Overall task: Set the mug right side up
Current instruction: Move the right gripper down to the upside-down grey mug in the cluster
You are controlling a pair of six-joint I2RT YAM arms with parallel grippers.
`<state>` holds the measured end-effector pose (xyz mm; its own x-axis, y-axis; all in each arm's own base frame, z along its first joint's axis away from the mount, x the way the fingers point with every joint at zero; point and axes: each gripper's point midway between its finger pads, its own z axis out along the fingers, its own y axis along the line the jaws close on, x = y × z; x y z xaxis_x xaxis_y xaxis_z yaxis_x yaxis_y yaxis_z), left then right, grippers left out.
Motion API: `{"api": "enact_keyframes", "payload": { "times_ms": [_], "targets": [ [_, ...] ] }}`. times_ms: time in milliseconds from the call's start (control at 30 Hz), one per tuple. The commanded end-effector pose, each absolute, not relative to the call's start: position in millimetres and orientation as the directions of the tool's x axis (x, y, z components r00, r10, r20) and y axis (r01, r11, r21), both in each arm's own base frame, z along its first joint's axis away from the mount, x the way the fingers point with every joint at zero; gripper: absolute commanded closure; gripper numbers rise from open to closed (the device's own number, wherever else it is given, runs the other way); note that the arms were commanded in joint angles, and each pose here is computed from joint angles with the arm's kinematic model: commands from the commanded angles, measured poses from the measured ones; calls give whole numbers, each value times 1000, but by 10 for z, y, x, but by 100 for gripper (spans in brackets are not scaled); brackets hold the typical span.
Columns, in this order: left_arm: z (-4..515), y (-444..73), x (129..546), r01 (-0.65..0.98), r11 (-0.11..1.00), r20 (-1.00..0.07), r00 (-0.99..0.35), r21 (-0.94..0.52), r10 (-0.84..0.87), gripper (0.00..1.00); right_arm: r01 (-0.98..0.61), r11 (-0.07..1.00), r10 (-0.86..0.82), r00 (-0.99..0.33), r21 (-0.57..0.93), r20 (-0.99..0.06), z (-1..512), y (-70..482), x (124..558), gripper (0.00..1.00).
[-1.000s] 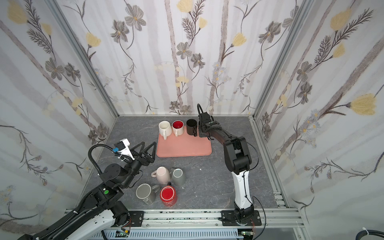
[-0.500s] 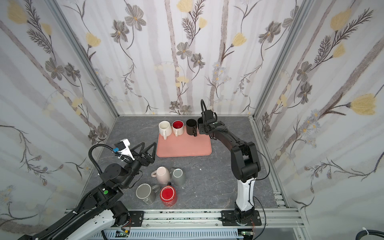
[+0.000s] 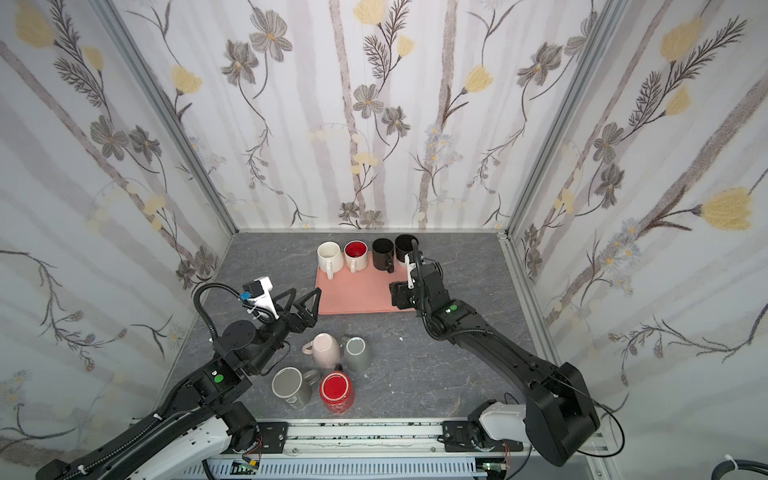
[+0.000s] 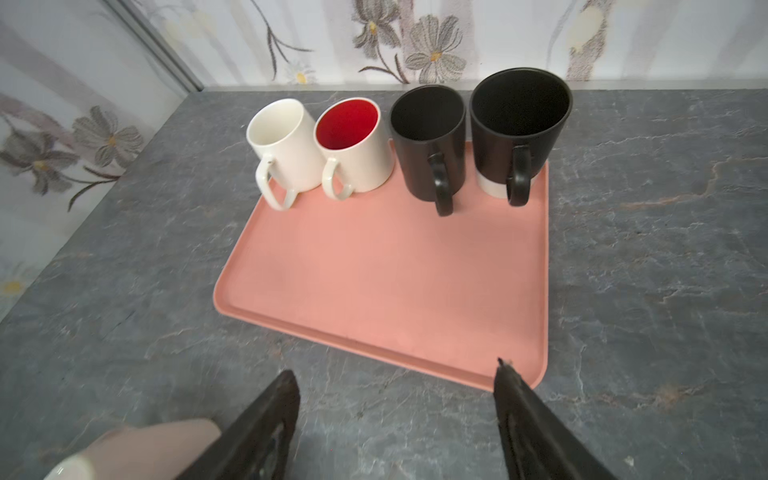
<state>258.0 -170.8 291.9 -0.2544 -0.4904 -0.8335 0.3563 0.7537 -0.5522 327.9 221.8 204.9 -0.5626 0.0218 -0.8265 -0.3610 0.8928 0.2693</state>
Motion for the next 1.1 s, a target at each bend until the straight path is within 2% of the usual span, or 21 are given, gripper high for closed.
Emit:
{"api": "enact_keyframes", "payload": {
  "times_ms": [0, 233, 367, 433, 467, 733, 1067],
  "targets": [
    [2845, -1769, 2591, 347, 749, -823, -300, -565, -482, 0, -475, 812, 72, -493, 338, -867, 2284, 2441, 3042, 24],
    [2626, -1961, 2554, 354, 765, -817, -441, -539, -372, 0, -607, 721, -52, -528, 335, -847, 1774, 2751, 2357, 23],
    [2518, -1900, 2526, 318, 784, -808, -466, -533, -361, 0, -672, 676, -156, -533, 304, -832, 1575, 2988, 2061, 21],
    [2483, -1840, 2526, 292, 792, -804, -462, -536, -374, 0, -690, 670, -196, -522, 275, -830, 1496, 3096, 1972, 18],
    [2470, -1818, 2526, 283, 795, -804, -458, -536, -378, 0, -701, 669, -224, -507, 247, -832, 1462, 3156, 1934, 12],
    [2413, -1841, 2540, 279, 797, -800, -469, -536, -374, 0, -688, 716, -327, -480, 119, -814, 1266, 3350, 1979, 7],
    [2309, -1908, 2511, 308, 811, -808, -503, -498, -306, 0, -513, 855, -284, -577, 70, -766, 971, 2851, 2174, 11]
  ]
}}
